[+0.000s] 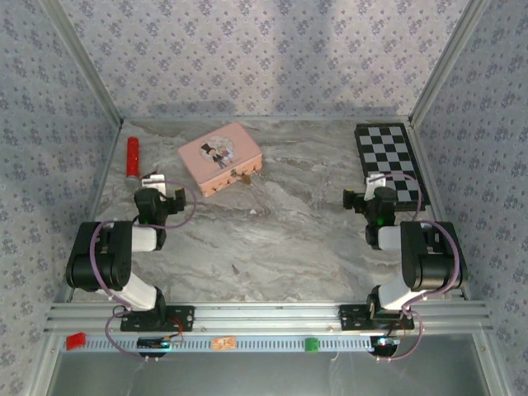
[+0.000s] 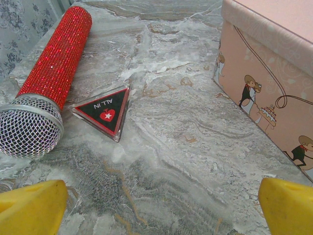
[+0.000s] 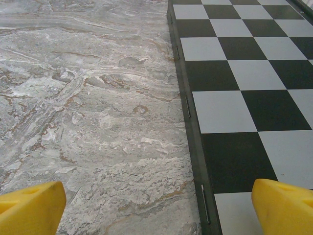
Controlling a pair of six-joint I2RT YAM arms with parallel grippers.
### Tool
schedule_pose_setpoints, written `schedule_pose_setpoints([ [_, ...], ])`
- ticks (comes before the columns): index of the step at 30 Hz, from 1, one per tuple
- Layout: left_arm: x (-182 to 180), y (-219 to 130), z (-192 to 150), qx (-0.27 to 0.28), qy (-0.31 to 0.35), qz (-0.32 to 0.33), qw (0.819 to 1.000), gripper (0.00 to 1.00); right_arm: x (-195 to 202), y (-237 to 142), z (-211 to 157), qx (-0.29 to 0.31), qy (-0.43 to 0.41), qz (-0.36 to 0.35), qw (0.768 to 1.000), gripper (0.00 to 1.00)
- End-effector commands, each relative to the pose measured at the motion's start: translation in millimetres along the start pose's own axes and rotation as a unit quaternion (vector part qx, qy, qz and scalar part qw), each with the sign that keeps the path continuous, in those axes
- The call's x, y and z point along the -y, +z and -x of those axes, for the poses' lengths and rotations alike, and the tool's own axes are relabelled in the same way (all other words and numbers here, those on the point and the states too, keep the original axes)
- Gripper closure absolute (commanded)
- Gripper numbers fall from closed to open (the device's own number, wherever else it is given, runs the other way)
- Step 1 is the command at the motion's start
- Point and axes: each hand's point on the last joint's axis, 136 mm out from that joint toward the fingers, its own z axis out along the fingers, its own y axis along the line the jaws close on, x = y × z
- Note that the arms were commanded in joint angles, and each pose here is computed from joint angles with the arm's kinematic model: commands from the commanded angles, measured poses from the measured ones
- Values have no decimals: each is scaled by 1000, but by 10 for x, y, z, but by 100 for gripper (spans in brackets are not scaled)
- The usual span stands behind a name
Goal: Unlock the padlock with the key
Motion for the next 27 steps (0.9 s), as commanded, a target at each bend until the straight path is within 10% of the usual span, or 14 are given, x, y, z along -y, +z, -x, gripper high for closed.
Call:
schedule_pose_setpoints([
  [1, 18, 23, 156, 19, -11, -9, 1000, 0, 23, 13, 124, 16, 5, -4, 1000, 1],
  [13, 7, -555, 564, 36, -14, 17, 999, 0, -246, -258, 355, 29, -49, 32, 998, 1],
  [20, -278, -1113, 803, 10, -235, 75, 969, 0, -727, -792, 863, 39, -42, 131, 990, 1],
  [27, 14, -1579, 772, -74, -283, -16, 956, 0, -1033, -1629, 1497, 67, 91, 224, 968, 1],
])
